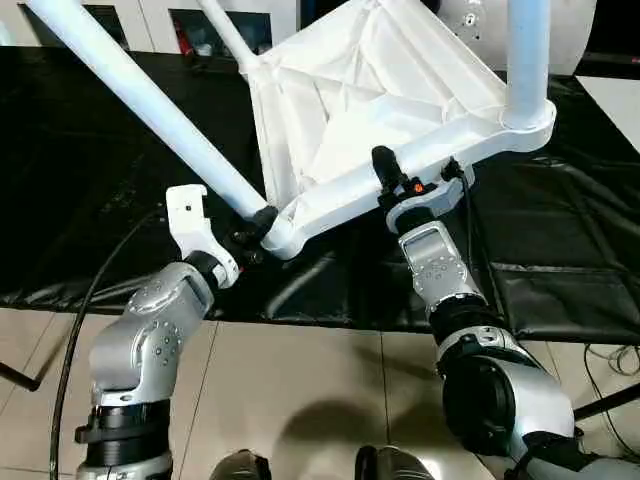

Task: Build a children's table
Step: Flip table

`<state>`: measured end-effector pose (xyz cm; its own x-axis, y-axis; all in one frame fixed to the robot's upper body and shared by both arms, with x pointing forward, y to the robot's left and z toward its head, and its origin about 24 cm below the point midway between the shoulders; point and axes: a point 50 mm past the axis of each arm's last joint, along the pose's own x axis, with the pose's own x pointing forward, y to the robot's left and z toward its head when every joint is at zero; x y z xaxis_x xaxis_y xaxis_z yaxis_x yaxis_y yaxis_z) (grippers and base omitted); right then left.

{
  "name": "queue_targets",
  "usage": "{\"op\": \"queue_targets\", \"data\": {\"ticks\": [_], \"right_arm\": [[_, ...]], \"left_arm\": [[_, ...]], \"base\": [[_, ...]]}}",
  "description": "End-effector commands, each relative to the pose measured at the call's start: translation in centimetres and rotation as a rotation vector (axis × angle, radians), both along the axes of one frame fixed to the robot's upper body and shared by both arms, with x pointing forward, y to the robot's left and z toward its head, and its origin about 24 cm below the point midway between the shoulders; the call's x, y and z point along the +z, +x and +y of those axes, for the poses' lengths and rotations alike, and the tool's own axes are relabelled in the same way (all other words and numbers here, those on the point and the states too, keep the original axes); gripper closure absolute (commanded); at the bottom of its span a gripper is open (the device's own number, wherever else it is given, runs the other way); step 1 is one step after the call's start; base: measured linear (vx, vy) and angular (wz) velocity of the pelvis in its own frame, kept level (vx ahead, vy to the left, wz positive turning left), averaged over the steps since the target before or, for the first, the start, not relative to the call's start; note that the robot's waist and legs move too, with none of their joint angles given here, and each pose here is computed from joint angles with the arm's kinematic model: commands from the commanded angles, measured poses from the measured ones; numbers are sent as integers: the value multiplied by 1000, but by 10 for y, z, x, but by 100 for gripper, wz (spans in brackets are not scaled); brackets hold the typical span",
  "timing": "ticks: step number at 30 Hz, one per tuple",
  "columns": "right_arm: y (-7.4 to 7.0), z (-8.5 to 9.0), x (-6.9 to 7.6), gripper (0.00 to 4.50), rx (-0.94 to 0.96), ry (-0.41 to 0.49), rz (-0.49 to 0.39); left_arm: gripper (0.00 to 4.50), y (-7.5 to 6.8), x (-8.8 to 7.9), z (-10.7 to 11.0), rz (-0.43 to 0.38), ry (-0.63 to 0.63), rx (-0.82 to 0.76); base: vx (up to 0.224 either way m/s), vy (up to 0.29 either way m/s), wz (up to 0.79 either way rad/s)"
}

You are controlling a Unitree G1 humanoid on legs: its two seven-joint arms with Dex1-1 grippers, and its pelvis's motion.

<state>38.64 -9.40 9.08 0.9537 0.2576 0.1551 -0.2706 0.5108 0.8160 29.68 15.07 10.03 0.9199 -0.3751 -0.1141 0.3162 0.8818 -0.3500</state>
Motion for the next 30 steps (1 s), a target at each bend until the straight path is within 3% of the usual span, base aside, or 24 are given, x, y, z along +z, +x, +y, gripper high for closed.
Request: {"op": "queue_targets", "data": {"ticks": [1, 6, 8, 11, 13, 16, 20, 22, 27, 30], "right_arm": [[7, 22, 50, 249, 113, -67, -245], [8, 16, 51, 250, 63, -138, -247], [8, 13, 50, 250, 41, -136, -243], [9, 3, 50, 250, -7, -127, -231], [9, 1, 50, 250, -20, -132, -234], [8, -8, 55, 250, -69, -182, -264], [7, -23, 61, 250, -151, -258, -285], [5, -34, 62, 250, -207, -363, -296], [0, -45, 66, 250, -275, -498, -318], [-1, -46, 67, 250, -284, -514, -318]], "left_arm": [[182, -9, -24, -15, 103, 41, -93], [176, -19, -24, 0, 40, 115, -103], [141, -21, -24, 4, 23, 138, -89], [138, -26, -25, 13, -1, 160, -86], [92, -28, -24, 15, -17, 157, -90], [86, -34, -12, 13, -122, 204, -173], [43, -43, 10, 5, -278, 205, -280], [37, -49, 21, -1, -336, 221, -340], [0, -51, 34, -6, -363, 253, -375], [0, -50, 36, -7, -369, 269, -383]], "base": [[0, 0, 0], [0, 0, 0], [0, 0, 0], [0, 0, 0], [0, 0, 0], [0, 0, 0], [0, 0, 0], [0, 0, 0], [0, 0, 0], [0, 0, 0]]}}
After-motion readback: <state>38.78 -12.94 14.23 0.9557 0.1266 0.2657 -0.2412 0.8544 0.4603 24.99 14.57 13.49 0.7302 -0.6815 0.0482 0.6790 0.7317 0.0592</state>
